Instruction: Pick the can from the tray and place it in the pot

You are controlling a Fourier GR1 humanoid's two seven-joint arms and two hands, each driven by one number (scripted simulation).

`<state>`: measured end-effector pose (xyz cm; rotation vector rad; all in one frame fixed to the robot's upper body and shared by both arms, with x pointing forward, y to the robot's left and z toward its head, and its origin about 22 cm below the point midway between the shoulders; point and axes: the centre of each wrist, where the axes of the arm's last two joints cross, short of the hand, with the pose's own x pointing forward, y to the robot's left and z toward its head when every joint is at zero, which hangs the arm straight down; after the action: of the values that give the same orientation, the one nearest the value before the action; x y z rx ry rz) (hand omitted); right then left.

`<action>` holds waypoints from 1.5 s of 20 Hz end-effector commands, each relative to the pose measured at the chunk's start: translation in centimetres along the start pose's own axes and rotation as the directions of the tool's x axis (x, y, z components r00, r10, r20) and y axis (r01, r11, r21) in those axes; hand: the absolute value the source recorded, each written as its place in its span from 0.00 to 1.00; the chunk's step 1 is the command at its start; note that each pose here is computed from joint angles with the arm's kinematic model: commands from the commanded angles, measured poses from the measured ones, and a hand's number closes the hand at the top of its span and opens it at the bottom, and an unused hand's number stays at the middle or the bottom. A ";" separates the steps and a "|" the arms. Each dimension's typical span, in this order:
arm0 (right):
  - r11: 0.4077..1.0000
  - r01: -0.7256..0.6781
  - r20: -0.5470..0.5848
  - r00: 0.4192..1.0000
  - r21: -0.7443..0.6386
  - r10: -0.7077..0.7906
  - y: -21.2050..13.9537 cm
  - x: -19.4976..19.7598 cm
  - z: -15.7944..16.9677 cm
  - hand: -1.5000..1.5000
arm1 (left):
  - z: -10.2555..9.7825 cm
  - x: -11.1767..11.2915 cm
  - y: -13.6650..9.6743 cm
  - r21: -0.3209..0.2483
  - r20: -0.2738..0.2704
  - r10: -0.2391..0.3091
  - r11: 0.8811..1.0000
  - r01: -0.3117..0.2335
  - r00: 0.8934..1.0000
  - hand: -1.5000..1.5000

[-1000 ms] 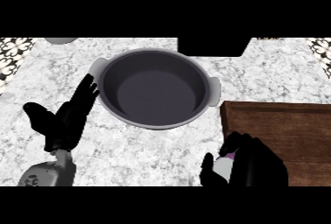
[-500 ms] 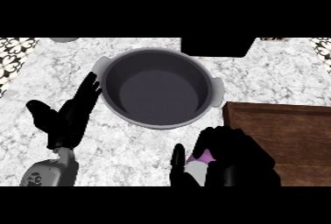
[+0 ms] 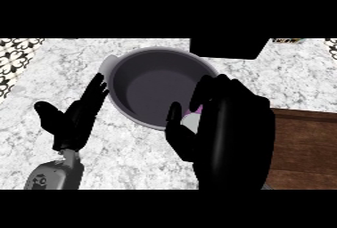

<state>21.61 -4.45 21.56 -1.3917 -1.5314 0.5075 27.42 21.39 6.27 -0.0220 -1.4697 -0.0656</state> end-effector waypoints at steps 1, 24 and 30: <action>1.000 -0.008 -0.241 0.970 0.027 0.014 -0.7 2.3 -2.8 1.00 | 0.0 0.3 -0.1 -0.009 0.004 0.001 1.000 -0.001 1.000 0.50; 0.900 0.401 -0.504 0.821 0.172 -0.270 7.5 2.4 -11.9 0.00 | -0.4 0.6 -0.4 -0.027 0.029 -0.008 1.000 0.009 1.000 0.50; 0.855 0.497 -0.341 0.785 -0.148 -0.516 6.0 2.8 -12.0 0.00 | 0.2 -0.5 -0.1 0.006 -0.010 0.004 1.000 -0.004 1.000 0.50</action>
<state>35.63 -4.64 21.85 -1.0192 -1.4665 0.1864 27.53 21.16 6.60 -0.0325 -1.4800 -0.0684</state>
